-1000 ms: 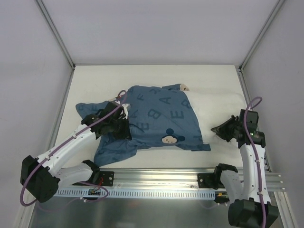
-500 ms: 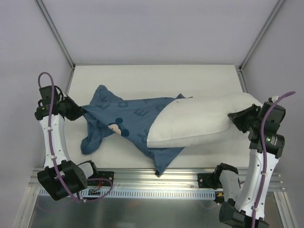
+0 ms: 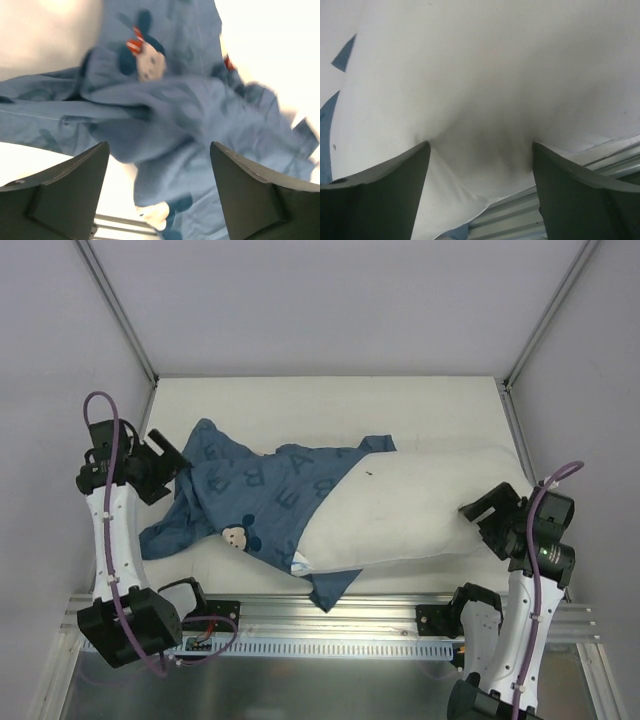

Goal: Remove the pillowcase from the pillow

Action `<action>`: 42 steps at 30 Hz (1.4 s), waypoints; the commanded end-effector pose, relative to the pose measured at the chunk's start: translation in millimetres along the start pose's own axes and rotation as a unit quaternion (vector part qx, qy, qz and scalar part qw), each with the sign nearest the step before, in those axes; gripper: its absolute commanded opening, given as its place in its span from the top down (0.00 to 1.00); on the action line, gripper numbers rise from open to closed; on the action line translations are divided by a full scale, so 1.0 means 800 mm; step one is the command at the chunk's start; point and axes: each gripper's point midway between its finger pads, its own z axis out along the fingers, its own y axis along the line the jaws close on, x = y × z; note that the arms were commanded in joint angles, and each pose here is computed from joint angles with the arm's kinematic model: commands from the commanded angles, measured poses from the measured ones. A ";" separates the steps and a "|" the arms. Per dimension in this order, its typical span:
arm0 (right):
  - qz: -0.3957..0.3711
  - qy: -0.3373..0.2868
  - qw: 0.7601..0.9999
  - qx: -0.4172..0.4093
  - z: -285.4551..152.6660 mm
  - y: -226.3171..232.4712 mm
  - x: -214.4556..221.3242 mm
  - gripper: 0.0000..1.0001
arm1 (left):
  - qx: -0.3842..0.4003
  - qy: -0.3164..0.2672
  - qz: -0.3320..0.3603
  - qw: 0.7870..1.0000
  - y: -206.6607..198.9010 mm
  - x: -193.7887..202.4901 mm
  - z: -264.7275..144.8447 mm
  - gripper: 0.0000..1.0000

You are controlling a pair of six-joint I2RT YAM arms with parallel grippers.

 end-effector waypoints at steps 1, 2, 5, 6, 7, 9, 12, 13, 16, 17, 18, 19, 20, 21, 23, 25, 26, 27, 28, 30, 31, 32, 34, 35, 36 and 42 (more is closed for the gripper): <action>-0.034 -0.058 0.997 -0.038 -0.037 0.032 -0.034 0.13 | 0.015 -0.050 0.091 0.994 -0.044 -0.004 -0.028 0.15; -0.035 -0.072 0.995 -0.052 -0.048 0.044 -0.042 0.12 | 0.020 -0.045 0.111 0.993 -0.056 0.001 -0.028 0.14; -0.038 -0.085 0.991 -0.095 -0.066 0.072 -0.051 0.09 | 0.037 -0.022 0.188 0.981 -0.103 0.034 -0.026 0.13; -0.046 -0.085 0.990 -0.107 -0.071 0.080 -0.051 0.08 | 0.046 -0.018 0.202 0.978 -0.120 0.042 -0.029 0.13; -0.048 -0.089 0.989 -0.111 -0.075 0.085 -0.054 0.07 | 0.047 0.004 0.237 0.970 -0.138 0.066 -0.018 0.13; -0.070 -0.098 0.983 -0.136 -0.088 0.104 -0.058 0.05 | 0.062 0.017 0.261 0.963 -0.168 0.083 -0.016 0.13; -0.111 -0.079 0.978 -0.159 -0.093 0.130 -0.053 0.04 | 0.073 0.048 0.300 0.950 -0.214 0.115 0.002 0.12; -0.125 -0.076 0.977 -0.153 -0.090 0.135 -0.054 0.04 | 0.059 0.065 0.310 0.947 -0.222 0.126 0.024 0.12; -0.215 -0.019 0.967 -0.133 -0.073 0.158 -0.028 0.03 | 0.073 0.099 0.333 0.935 -0.261 0.154 0.047 0.12; -0.267 0.002 0.958 -0.103 -0.054 0.165 -0.014 0.01 | 0.089 0.100 0.333 0.933 -0.280 0.155 0.046 0.12; -0.291 0.010 0.951 -0.101 -0.055 0.178 -0.009 0.01 | 0.079 0.114 0.338 0.931 -0.283 0.165 0.064 0.12; -0.315 0.032 0.945 -0.079 -0.047 0.175 0.003 0.01 | 0.080 0.118 0.341 0.929 -0.288 0.170 0.068 0.12; -0.351 0.058 0.933 -0.060 -0.030 0.182 0.024 0.00 | 0.099 0.132 0.339 0.926 -0.303 0.177 0.065 0.12; -0.364 0.072 0.927 -0.052 -0.023 0.183 0.035 0.01 | 0.090 0.150 0.340 0.924 -0.301 0.188 0.082 0.12; -0.379 0.099 0.919 -0.044 -0.002 0.188 0.063 0.00 | 0.091 0.186 0.341 0.917 -0.301 0.207 0.095 0.12; -0.386 0.120 0.914 -0.038 0.024 0.180 0.090 0.01 | 0.084 0.204 0.344 0.913 -0.296 0.220 0.103 0.15; -0.389 0.133 0.911 -0.040 0.030 0.178 0.104 0.02 | 0.080 0.214 0.348 0.909 -0.292 0.229 0.108 0.24; -0.384 0.138 0.912 -0.037 0.044 0.178 0.113 0.03 | 0.075 0.226 0.349 0.906 -0.286 0.236 0.114 0.32; -0.386 0.153 0.909 -0.023 0.056 0.162 0.125 0.10 | 0.072 0.231 0.350 0.905 -0.283 0.240 0.116 0.42; -0.387 0.168 0.906 -0.030 0.069 0.160 0.140 0.25 | 0.064 0.235 0.351 0.904 -0.275 0.241 0.121 0.96; -0.389 0.175 0.904 -0.026 0.075 0.153 0.146 0.59 | 0.061 0.234 0.351 0.905 -0.273 0.241 0.120 1.00; -0.390 0.174 0.904 -0.025 0.077 0.152 0.146 0.80 | 0.065 0.227 0.350 0.907 -0.275 0.236 0.114 1.00; -0.395 0.164 0.904 -0.022 0.074 0.155 0.138 0.99 | 0.062 0.209 0.344 0.913 -0.275 0.221 0.110 1.00; -0.398 0.146 0.906 -0.008 0.072 0.152 0.126 0.99 | 0.069 0.198 0.340 0.917 -0.277 0.210 0.098 1.00; -0.399 0.131 0.908 -0.004 0.068 0.152 0.116 0.99 | 0.070 0.185 0.326 0.925 -0.276 0.191 0.095 1.00; -0.336 0.010 0.942 -0.011 0.008 0.141 0.025 0.99 | 0.095 0.141 0.261 0.950 -0.249 0.091 0.065 1.00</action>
